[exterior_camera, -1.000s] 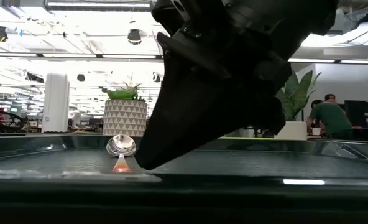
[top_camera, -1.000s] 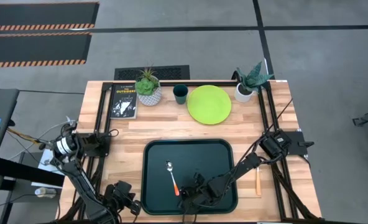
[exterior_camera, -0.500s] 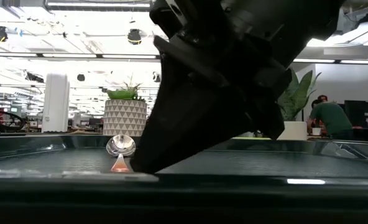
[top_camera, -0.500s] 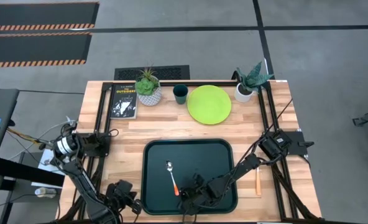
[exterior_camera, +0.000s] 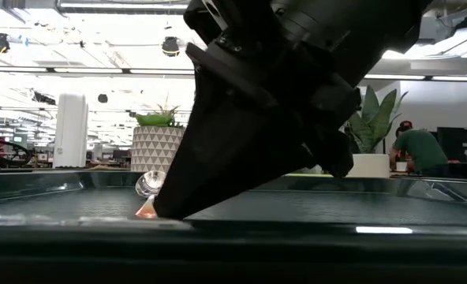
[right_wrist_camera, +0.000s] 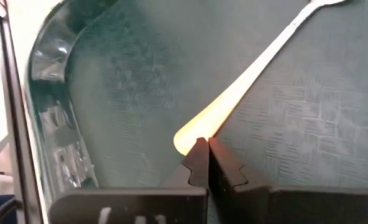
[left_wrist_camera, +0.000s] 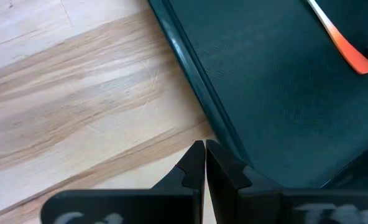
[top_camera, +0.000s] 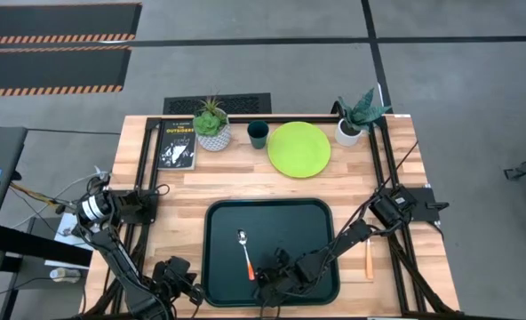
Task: Pick and place plate/cup/fork/spoon on tray
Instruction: Put the orange spoon on the left side of the black serving tray
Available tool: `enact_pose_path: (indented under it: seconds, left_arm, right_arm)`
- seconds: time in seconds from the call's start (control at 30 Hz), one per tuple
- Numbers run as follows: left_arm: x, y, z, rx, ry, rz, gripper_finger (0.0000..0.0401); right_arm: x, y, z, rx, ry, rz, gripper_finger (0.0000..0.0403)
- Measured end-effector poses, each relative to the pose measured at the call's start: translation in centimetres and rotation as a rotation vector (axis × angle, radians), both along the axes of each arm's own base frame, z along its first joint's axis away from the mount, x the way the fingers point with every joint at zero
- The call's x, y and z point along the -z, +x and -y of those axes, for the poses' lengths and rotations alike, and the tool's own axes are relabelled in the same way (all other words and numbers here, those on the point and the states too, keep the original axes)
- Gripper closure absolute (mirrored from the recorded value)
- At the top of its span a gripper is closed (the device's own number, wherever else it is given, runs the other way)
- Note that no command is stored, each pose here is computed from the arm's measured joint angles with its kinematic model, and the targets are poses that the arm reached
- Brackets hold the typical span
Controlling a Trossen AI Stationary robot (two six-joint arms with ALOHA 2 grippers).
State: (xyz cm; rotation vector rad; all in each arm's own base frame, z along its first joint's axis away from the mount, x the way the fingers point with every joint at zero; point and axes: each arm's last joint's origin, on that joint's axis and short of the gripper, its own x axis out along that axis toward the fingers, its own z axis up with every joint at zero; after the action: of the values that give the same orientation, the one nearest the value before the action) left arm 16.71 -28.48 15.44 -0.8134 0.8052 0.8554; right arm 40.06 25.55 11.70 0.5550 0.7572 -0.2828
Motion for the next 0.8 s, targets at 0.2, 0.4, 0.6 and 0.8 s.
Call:
enact_pose_path:
  seconds: [0.2,0.4,0.6,0.8]
  left_arm:
    - [0.0,0.0,0.0,0.0,0.0,0.0,0.0401]
    - [-0.01,-0.03,-0.06,0.001,0.007,-0.002,0.0401]
    - [-0.05,0.01,-0.18,0.001,0.024,0.008,0.0401]
    - [-0.04,0.03,-0.15,0.001,0.02,0.01,0.0401]
  right_arm:
    - [-0.07,0.09,-0.01,0.002,0.004,0.011,0.0387]
    - [-0.06,0.1,0.03,0.003,0.003,0.01,0.0388]
    - [-0.58,-0.04,-0.52,-0.005,0.015,0.021,0.0388]
    - [-0.31,0.29,-0.06,0.004,0.011,0.018,0.0388]
